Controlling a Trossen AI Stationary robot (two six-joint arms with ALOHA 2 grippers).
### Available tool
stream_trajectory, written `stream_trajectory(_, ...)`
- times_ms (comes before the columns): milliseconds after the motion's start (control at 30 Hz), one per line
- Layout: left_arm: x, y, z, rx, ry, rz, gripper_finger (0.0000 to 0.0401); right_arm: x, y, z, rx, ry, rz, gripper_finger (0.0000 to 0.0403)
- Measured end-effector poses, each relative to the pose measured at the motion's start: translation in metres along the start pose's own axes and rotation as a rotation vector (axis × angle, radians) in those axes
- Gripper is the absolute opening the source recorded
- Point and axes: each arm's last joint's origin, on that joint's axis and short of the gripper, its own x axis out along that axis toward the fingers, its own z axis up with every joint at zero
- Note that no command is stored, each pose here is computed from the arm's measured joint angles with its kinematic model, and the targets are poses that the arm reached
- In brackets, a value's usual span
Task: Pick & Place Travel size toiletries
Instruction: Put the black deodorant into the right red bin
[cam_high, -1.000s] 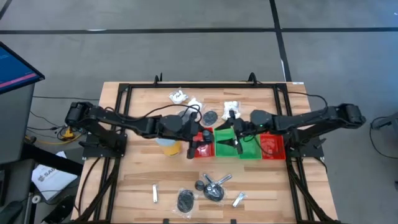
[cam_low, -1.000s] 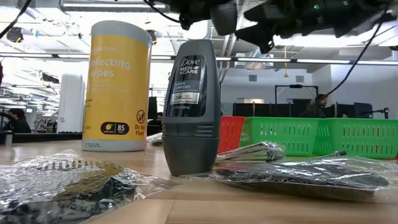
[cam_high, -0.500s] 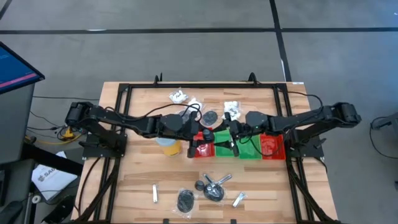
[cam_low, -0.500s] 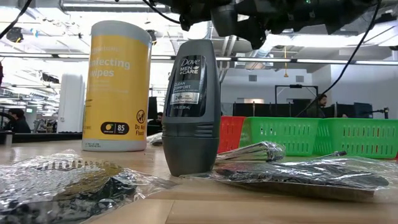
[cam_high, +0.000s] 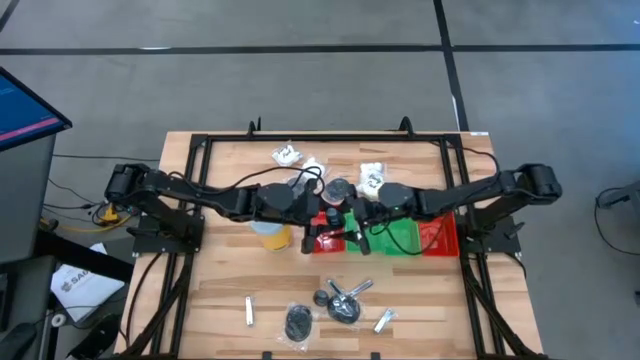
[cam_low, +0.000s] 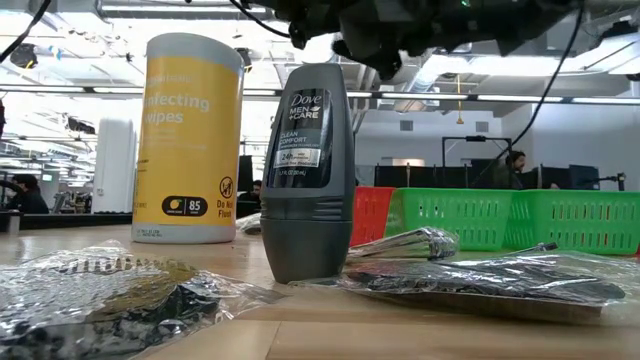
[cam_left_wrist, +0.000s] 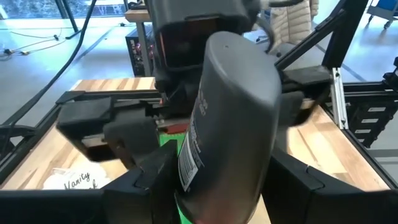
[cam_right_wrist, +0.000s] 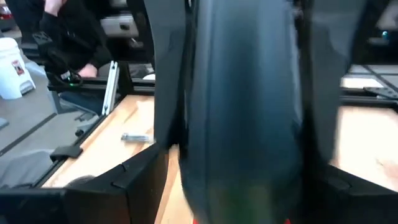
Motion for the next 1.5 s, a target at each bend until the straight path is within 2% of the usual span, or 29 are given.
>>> stream_trajectory(333, 0.0, 0.0, -0.001, 0.001, 0.006, 0.0, 0.0177, 0.016, -0.002, 0.002, -0.018, 0.04, 0.0, 0.0251)
stream_trajectory(433, 0.0, 0.0, -0.001, 0.001, 0.006, 0.0, 0.0177, 0.015, -0.002, 0.001, -0.016, 0.061, 0.001, 0.0221)
stream_trajectory(533, 0.0, 0.0, -0.001, 0.006, 0.004, -0.001, 0.018, 0.014, 0.0, 0.001, -0.026, 0.065, 0.007, 0.017)
stream_trajectory(567, 0.0, 0.0, -0.001, 0.007, 0.005, -0.002, 0.018, 0.014, 0.001, 0.001, -0.029, 0.068, 0.01, 0.0166)
stream_trajectory(1033, 0.0, 0.0, -0.001, 0.001, 0.007, 0.0, 0.0177, 0.014, 0.003, 0.001, -0.072, 0.074, 0.034, 0.0167)
stream_trajectory(1500, 0.0, -0.001, -0.001, 0.032, 0.009, -0.01, 0.0201, 0.014, 0.004, 0.0, -0.086, 0.077, 0.047, 0.0167)
